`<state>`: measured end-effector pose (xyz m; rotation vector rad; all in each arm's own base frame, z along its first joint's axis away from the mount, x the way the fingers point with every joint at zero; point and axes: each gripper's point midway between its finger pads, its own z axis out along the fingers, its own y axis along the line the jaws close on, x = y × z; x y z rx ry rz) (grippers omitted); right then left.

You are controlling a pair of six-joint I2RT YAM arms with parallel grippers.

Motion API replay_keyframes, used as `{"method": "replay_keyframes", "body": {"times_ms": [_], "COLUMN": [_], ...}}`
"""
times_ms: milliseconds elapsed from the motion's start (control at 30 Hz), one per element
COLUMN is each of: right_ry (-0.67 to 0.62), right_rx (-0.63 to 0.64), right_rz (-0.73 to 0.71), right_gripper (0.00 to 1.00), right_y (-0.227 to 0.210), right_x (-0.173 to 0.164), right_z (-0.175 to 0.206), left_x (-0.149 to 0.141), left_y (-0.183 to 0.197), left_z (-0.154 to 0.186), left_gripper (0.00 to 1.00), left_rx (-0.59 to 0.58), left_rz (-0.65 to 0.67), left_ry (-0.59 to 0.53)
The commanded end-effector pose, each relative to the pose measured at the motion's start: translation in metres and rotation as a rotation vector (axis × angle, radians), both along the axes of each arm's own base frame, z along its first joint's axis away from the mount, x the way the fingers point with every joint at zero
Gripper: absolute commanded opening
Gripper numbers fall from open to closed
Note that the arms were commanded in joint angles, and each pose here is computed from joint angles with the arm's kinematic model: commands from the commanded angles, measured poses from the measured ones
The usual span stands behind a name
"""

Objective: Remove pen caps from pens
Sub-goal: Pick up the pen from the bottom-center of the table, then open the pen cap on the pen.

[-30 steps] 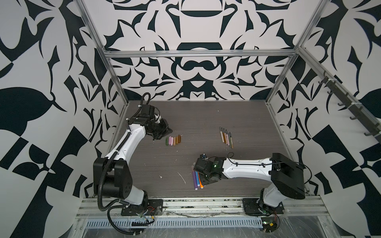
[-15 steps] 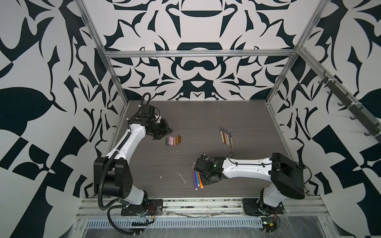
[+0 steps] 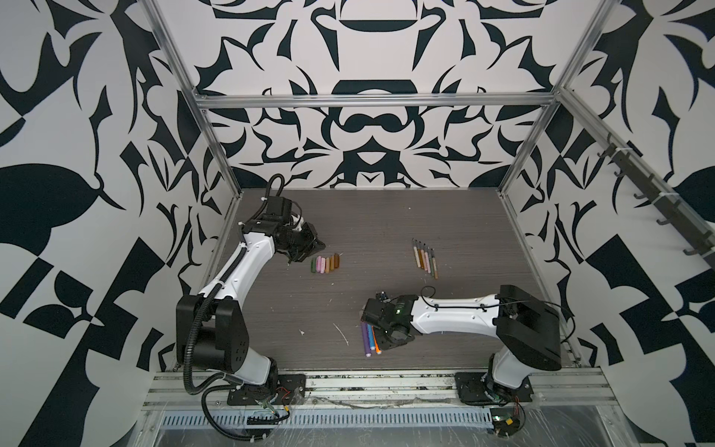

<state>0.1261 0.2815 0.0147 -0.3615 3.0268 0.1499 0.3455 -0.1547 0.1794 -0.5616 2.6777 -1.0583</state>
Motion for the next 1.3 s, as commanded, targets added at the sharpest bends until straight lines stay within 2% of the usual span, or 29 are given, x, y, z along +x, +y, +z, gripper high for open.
{"method": "replay_keyframes", "body": {"times_ms": [0, 200, 367, 500, 600, 933, 1267], "right_ry": [0.006, -0.007, -0.017, -0.014, -0.008, -0.001, 0.007], "right_rx": [-0.003, 0.057, 0.227, 0.372, 0.421, 0.541, 0.575], "right_rz": [-0.028, -0.043, -0.033, -0.047, -0.045, -0.076, -0.074], "right_gripper": [0.20, 0.06, 0.03, 0.01, 0.00, 0.00, 0.00], "right_y": [-0.003, -0.020, -0.031, -0.033, -0.027, -0.003, 0.001], "right_x": [0.004, 0.027, 0.059, 0.081, 0.087, 0.097, 0.095], "right_z": [0.005, 0.027, 0.071, 0.107, 0.123, 0.150, 0.156], "left_x": [-0.006, -0.015, -0.023, -0.028, -0.030, -0.046, -0.045], "left_y": [-0.007, -0.026, -0.061, -0.095, -0.116, -0.163, -0.175], "left_z": [0.003, 0.007, 0.009, 0.010, 0.009, -0.005, -0.016], "left_gripper": [0.05, 0.12, 0.21, 0.39, 0.44, 0.46, 0.47], "left_rx": [-0.019, -0.037, -0.064, -0.075, -0.076, -0.078, -0.072], "left_rz": [-0.012, -0.037, -0.092, -0.158, -0.204, -0.314, -0.334], "left_ry": [0.011, 0.010, 0.015, 0.025, 0.030, 0.077, 0.102]}}
